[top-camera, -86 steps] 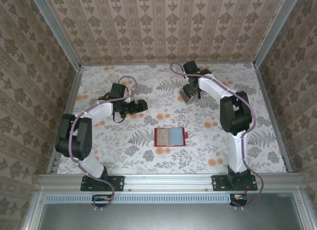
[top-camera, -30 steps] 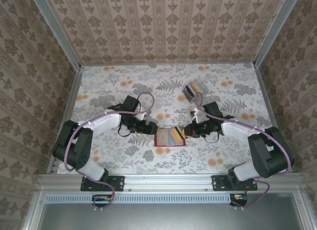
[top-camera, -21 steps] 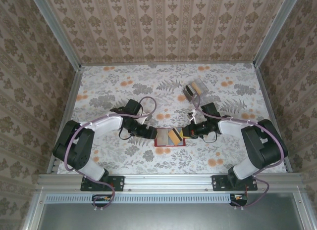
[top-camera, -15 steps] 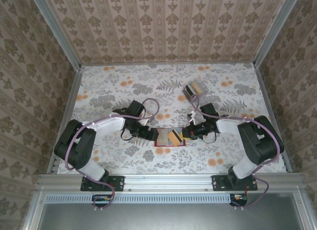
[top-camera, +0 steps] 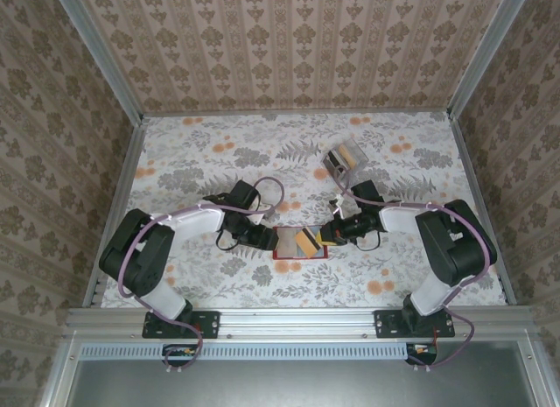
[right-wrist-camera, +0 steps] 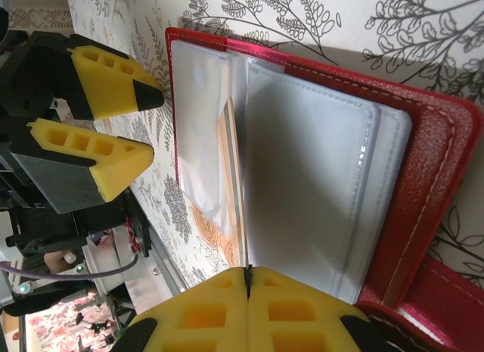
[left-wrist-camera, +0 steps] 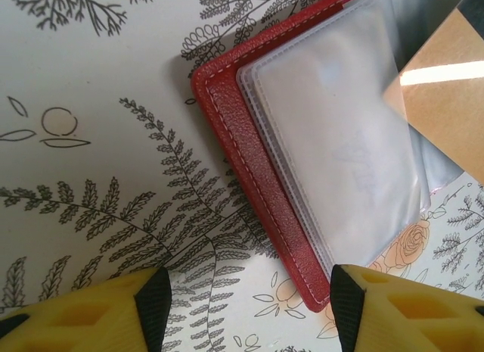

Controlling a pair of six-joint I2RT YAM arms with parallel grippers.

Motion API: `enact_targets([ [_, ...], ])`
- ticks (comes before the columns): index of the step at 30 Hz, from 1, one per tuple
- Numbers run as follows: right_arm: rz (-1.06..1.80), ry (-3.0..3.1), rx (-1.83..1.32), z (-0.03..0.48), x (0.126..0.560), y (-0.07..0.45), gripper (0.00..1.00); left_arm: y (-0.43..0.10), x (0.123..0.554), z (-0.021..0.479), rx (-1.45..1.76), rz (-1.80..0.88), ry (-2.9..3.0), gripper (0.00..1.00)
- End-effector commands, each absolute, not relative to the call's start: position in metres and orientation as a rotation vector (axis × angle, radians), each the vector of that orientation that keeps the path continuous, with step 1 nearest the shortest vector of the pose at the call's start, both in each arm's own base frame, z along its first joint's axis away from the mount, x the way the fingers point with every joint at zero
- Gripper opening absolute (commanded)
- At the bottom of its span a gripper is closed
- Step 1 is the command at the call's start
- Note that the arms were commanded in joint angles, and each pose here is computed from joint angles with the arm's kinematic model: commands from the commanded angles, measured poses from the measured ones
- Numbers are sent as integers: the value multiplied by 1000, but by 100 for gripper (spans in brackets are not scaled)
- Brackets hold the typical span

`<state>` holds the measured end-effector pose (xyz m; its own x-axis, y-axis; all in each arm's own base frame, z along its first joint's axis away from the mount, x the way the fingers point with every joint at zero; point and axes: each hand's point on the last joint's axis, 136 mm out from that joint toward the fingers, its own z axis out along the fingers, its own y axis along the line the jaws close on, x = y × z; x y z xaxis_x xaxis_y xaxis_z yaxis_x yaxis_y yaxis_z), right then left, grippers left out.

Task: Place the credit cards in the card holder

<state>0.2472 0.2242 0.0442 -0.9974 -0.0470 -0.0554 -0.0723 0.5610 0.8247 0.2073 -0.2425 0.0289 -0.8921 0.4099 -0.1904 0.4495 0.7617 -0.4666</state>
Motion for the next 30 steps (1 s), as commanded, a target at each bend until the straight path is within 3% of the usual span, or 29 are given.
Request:
enact_targets([
  [1, 1491, 2749, -47, 35, 248, 228, 0, -241, 199, 19, 716, -793, 2904, 59],
  [9, 1463, 2642, 142, 29, 269, 229, 0, -241, 191, 14, 723, -824, 2904, 55],
  [17, 1408, 2649, 146, 19, 255, 253, 0, -249, 184, 14, 773, -862, 2884, 51],
  [30, 1270, 2582, 329, 17, 256, 242, 0, -256, 169, 14, 865, -837, 2861, 42],
])
